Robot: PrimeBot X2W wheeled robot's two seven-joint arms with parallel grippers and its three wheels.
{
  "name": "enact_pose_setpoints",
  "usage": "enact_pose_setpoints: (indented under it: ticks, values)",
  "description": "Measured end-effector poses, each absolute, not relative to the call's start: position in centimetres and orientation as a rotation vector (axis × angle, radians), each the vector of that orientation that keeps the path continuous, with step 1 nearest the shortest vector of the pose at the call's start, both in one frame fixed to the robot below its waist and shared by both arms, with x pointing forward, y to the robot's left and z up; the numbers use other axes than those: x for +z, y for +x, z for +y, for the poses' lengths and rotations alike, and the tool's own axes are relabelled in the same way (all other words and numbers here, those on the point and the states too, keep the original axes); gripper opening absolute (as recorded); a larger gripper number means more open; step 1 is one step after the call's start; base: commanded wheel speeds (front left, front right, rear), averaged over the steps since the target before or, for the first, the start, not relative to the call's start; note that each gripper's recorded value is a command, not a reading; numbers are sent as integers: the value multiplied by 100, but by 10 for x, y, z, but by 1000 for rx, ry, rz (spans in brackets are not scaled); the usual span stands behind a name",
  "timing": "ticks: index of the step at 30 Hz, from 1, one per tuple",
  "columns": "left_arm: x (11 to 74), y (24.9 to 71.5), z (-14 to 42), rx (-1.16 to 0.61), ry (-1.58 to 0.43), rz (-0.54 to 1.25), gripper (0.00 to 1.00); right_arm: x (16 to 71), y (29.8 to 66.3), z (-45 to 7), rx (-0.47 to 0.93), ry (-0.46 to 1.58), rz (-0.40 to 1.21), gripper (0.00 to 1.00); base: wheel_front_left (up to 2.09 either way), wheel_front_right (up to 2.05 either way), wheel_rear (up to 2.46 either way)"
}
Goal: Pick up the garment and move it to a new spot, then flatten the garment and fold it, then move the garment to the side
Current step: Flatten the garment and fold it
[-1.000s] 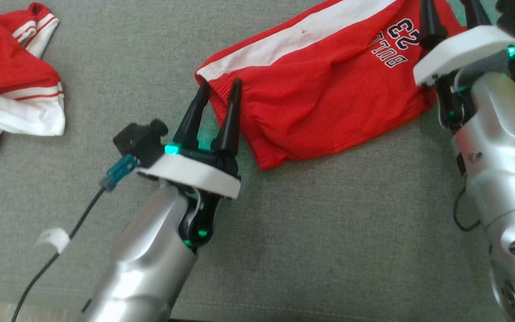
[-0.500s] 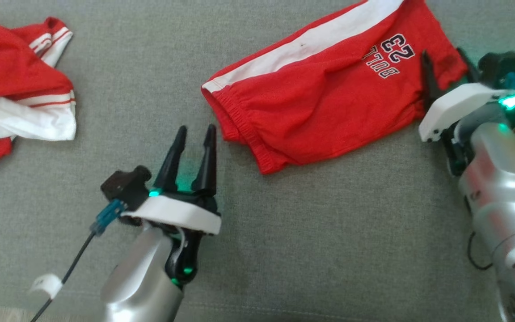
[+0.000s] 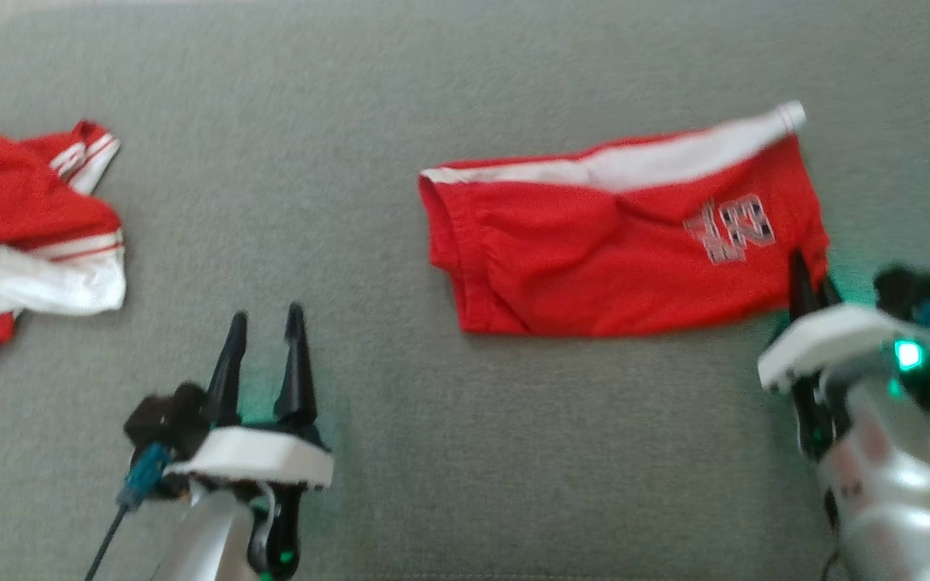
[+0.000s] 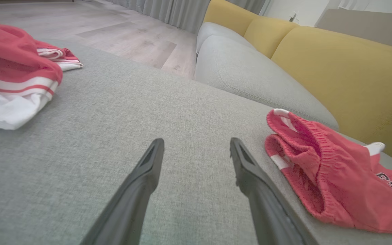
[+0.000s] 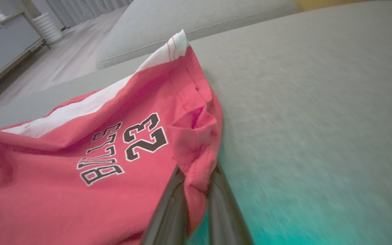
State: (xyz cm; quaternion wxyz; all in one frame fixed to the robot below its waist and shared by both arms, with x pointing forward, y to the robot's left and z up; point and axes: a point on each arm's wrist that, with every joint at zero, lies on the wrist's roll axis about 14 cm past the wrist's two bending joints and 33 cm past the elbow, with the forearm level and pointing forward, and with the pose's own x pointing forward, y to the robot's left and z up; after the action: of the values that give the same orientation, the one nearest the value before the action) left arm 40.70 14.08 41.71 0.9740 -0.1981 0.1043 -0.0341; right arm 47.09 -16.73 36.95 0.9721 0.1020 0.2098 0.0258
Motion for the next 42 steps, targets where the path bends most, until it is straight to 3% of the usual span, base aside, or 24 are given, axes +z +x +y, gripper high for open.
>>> enact_pose_setpoints:
  ticks: [7,12,16,20,24,26,28,35,42]
  values:
    - [415,385,141,-60,-390,222,100,376,424,-199,-55,268,385,0,0,0,0]
    - [411,374,139,-61,-391,238,100,404,433,-191,-17,252,292,0,0,0,0]
    - [412,370,144,-51,-379,236,100,435,452,-153,117,207,204,0,0,0,0]
    - [414,363,152,-28,-378,227,100,471,466,-81,333,171,122,0,0,0,0]
    - [415,353,162,6,-380,220,100,482,453,-7,561,140,113,0,0,0,0]
    - [415,349,166,21,-381,221,100,479,445,9,611,148,130,0,0,0,0]
    - [410,339,174,54,-380,232,100,468,431,30,680,140,177,100,0,0,0]
    - [407,328,184,94,-361,238,100,455,406,56,764,177,242,100,0,0,0]
    - [421,347,177,56,-238,200,100,477,432,-1,559,270,151,100,0,0,0]
